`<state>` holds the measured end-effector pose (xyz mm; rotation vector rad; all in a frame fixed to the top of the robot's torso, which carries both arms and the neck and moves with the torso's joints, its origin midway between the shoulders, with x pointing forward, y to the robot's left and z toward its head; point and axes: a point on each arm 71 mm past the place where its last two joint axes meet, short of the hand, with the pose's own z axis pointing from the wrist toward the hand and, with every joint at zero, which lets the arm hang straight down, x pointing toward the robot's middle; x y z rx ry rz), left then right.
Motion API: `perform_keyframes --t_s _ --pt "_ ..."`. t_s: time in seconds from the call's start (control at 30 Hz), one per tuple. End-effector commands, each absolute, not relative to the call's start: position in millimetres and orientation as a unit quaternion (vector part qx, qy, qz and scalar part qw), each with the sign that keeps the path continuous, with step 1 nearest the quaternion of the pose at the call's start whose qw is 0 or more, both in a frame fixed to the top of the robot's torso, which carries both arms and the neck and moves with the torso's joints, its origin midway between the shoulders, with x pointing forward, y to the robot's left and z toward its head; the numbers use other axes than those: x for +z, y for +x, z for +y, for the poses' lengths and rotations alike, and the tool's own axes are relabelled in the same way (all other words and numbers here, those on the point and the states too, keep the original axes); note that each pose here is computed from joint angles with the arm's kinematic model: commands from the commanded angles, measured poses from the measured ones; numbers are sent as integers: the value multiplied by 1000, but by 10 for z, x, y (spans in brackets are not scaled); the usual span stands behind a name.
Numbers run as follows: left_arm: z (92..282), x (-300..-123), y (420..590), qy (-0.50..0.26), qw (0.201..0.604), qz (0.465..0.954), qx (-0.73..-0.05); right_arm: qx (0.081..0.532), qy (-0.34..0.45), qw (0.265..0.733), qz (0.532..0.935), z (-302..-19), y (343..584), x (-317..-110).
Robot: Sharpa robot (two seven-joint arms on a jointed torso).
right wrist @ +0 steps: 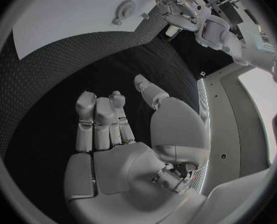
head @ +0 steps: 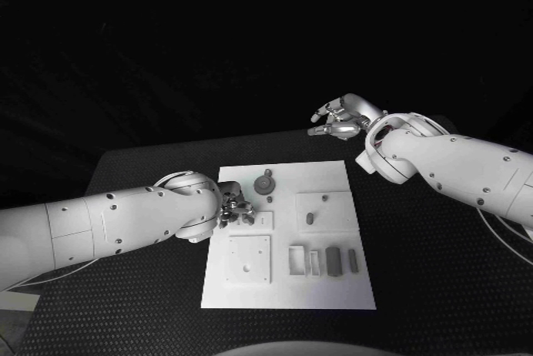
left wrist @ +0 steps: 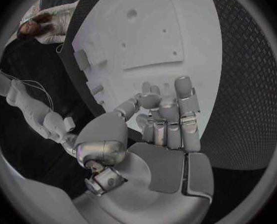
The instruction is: Assemble the parts on the task board
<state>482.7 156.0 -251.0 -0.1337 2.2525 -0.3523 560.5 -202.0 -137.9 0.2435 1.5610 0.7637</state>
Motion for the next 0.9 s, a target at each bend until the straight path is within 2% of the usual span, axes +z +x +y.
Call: perform_keyframes --t_s 0.03,0.9 --pt "1549 -2506 4819 -54 423 893 -145 335 102 638 686 -2017 5603 -1383" --pt "1586 -2525 4799 -66 420 892 -152 334 103 637 687 -2035 5603 -1392"
